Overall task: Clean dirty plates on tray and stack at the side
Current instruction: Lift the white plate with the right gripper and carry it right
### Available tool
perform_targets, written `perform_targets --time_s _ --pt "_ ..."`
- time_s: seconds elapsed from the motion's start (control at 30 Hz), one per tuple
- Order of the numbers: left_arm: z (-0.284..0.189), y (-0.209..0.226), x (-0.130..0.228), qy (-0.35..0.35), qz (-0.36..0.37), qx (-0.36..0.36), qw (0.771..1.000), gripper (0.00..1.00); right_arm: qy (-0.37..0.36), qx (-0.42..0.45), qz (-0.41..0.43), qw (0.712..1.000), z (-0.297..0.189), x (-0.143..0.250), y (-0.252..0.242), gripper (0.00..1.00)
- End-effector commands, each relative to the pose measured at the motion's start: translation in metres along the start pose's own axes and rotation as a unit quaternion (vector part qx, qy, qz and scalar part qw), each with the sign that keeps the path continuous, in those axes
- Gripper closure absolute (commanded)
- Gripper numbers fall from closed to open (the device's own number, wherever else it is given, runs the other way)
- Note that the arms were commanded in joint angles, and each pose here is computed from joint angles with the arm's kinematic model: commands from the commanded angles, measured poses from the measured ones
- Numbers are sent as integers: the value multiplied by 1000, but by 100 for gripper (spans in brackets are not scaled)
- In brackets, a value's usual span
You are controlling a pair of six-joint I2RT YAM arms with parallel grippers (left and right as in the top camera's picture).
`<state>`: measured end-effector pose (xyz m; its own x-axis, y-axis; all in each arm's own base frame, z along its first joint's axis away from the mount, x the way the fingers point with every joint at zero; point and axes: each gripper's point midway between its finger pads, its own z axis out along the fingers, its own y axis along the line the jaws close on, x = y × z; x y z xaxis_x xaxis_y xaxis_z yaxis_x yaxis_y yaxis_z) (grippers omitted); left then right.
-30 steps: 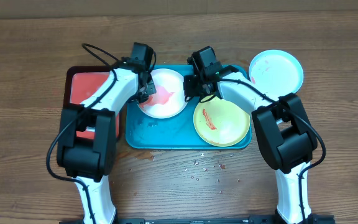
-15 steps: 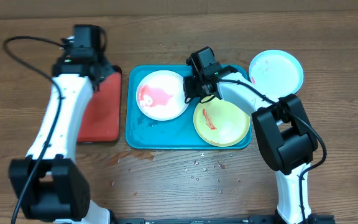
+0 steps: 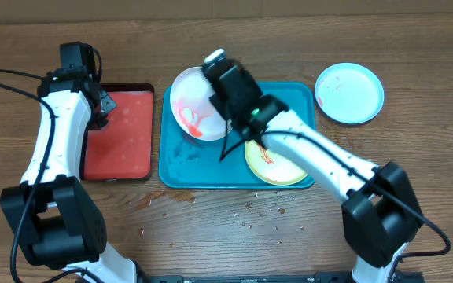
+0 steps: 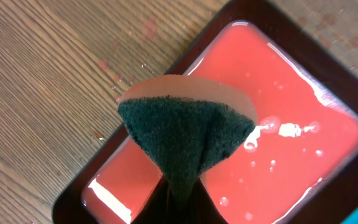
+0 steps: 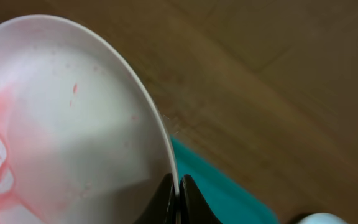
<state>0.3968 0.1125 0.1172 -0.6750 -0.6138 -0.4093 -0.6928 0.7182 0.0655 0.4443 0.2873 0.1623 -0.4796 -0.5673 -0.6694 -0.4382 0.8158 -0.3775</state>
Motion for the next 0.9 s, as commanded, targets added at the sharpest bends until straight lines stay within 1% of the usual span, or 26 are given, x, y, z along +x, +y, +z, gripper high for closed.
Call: perform_targets --time_s 0.0,0.2,0.33,0.4,0.43,0.5,0.57,0.6,0.63,0.67,0.7,0.73,0.77,0.8,0.87 --pt "15 1 10 20 -16 -12 1000 96 -4 175 -142 974 -32 -21 -37 96" --pt "17 2 10 21 -23 -17 999 96 -12 251 -230 940 -56 -46 -38 96" --pt "17 2 10 20 -23 -18 999 96 -8 293 -258 921 -68 -57 -46 96" --pt "17 2 11 21 -22 -18 999 96 -1 336 -257 906 -80 -65 -60 96" --pt "17 3 11 21 -22 -19 999 96 -3 345 -248 905 -83 -67 -63 96" --pt "17 3 11 22 -22 -19 999 96 -22 352 -211 912 -86 -72 -66 96" --pt "17 2 11 22 -22 -19 999 96 -58 329 -142 932 -81 -72 -59 96" --pt "17 2 11 22 -22 -18 999 96 -71 299 -104 946 -72 -67 -51 96" --pt "17 2 11 22 -22 -19 999 96 -66 256 -101 959 -60 -57 -38 96" --pt "17 2 11 22 -22 -19 999 96 -49 199 -129 970 -47 -44 -21 96" --pt "17 3 12 23 -21 -19 999 96 -18 129 -183 974 -34 -24 -1 96" --pt "17 3 12 24 -20 -20 999 96 4 99 -221 970 -29 -11 6 96" --pt "17 3 13 25 -20 -20 999 96 23 102 -249 963 -29 -4 3 96" --pt "17 3 13 25 -19 -20 999 96 37 141 -252 957 -32 -2 -11 96" --pt "17 3 12 24 -20 -20 999 96 32 262 -197 944 -51 -18 -52 96"
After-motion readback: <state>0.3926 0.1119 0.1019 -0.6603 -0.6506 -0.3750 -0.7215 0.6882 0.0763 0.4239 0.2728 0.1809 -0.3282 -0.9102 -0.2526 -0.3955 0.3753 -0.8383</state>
